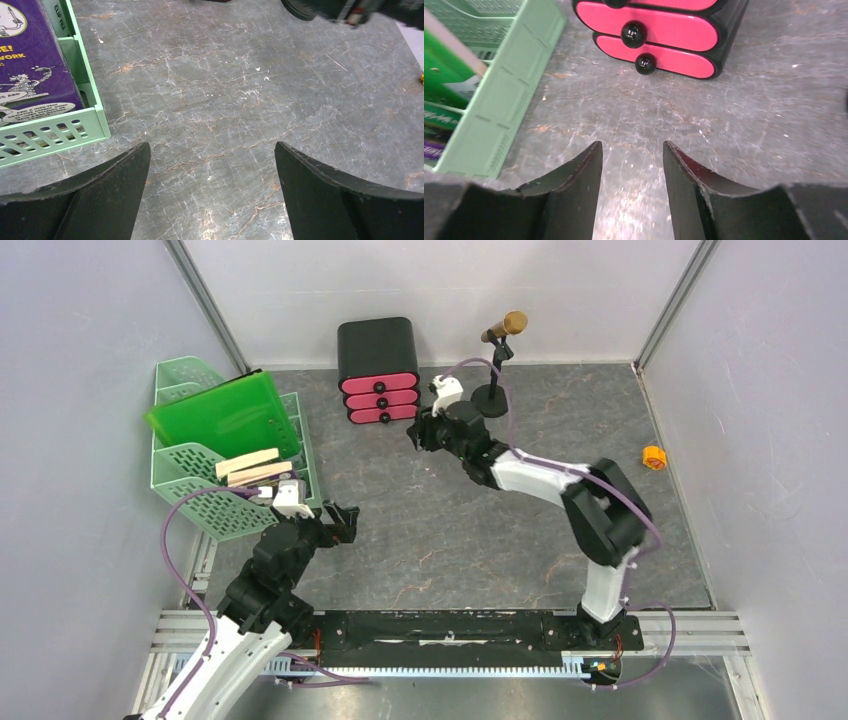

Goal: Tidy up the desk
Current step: Reset both arms

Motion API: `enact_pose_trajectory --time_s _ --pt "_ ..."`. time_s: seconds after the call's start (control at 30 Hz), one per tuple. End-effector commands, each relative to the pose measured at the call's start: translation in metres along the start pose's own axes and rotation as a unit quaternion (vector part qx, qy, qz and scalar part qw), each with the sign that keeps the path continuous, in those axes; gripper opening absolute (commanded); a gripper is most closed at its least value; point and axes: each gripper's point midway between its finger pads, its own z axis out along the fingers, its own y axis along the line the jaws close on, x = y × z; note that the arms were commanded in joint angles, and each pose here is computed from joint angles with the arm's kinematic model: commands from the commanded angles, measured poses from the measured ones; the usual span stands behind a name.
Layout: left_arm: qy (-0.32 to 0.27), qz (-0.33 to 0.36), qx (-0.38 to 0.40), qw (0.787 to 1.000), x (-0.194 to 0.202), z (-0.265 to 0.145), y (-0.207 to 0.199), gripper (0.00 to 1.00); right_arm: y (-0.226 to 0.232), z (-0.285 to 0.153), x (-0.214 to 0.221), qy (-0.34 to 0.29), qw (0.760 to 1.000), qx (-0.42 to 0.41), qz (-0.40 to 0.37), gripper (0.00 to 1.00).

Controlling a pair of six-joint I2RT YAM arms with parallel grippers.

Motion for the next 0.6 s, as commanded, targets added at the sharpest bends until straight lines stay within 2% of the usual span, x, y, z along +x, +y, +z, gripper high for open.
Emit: enact_pose_trajectory --time_s 0.0,0.17,0.37,0.47,0.57 --pt "-0.01 0.019 -0.001 1.0 -0.005 0.001 0.0 1.0 0.008 -0.059 -0.039 -0.054 0.998 -0.015 0.0 0.57" --pt "0.002 0.027 0.008 1.0 -0.001 0.002 -0.005 1.0 -0.009 -0.12 -0.02 -0.042 0.999 0.007 -0.013 0.71" --pt "0.01 0.035 0.024 0.999 0.004 0.001 -0.012 1.0 -0.039 -0.175 0.028 -0.002 0.998 0.042 -0.049 0.91" --pt "0.012 0.04 0.033 0.999 0.006 0.0 -0.015 1.0 -0.054 -0.197 0.056 0.03 0.996 0.062 -0.059 0.98" --pt "0.013 0.051 0.046 0.998 0.006 -0.001 -0.019 1.0 -0.07 -0.212 0.082 0.054 0.993 0.086 -0.059 0.98"
